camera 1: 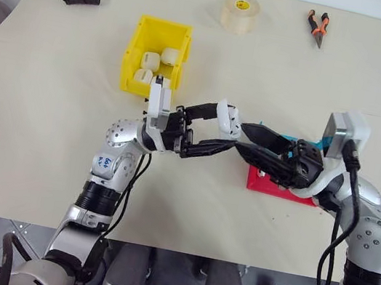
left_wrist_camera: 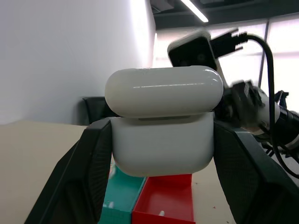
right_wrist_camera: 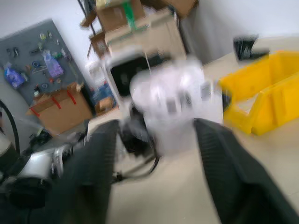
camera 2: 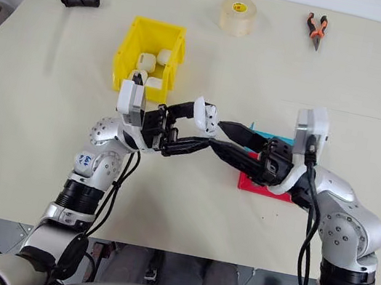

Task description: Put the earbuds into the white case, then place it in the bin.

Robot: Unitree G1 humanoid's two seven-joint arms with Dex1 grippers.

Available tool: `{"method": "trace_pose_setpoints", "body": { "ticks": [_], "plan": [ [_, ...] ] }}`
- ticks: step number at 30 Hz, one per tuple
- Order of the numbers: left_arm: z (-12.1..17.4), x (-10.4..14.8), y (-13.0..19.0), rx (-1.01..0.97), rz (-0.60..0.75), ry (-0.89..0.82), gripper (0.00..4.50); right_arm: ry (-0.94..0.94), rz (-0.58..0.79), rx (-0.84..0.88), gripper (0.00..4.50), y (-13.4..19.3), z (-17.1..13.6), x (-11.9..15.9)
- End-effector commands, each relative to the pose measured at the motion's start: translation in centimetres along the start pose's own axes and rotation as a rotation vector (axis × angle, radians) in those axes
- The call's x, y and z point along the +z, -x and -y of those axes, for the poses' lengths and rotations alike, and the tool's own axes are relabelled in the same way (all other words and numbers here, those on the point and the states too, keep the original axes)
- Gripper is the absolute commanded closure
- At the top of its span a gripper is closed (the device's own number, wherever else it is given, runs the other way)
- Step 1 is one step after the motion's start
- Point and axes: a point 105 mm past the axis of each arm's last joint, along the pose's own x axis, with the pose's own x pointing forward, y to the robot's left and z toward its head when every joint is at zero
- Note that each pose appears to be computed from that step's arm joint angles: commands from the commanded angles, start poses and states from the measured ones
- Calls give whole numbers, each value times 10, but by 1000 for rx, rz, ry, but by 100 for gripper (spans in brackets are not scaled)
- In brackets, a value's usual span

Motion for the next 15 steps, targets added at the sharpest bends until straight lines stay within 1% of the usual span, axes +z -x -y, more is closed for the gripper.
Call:
{"method": "trace_pose_setpoints", "body": {
  "ticks": [1, 3, 6, 8, 9, 12, 13, 15],
  "plan": [
    [4, 14, -6, -34, 43, -43, 168, 29, 5, 14, 70, 2, -3, 9],
    [4, 13, -2, -25, 27, -47, 168, 45, 1, -10, 2, 9, 0, 12],
    [2, 13, 13, 9, -35, -71, 168, 98, -35, -97, 2, 30, 11, 16],
    [-2, 10, 25, 40, -121, -97, 168, 155, -93, -156, 2, 46, 18, 14],
    [-3, 7, 31, 49, -169, -109, 168, 181, -120, -173, 2, 51, 20, 13],
    [-5, -8, 48, 21, -406, -189, 168, 231, -166, -200, 2, 59, 25, 15],
    [-4, -12, 52, -2, -473, -212, 168, 242, -182, -204, 19, 59, 26, 16],
    [-3, -17, 54, -44, -559, -225, 168, 290, -255, -165, 62, 52, 23, 11]
  ]
}}
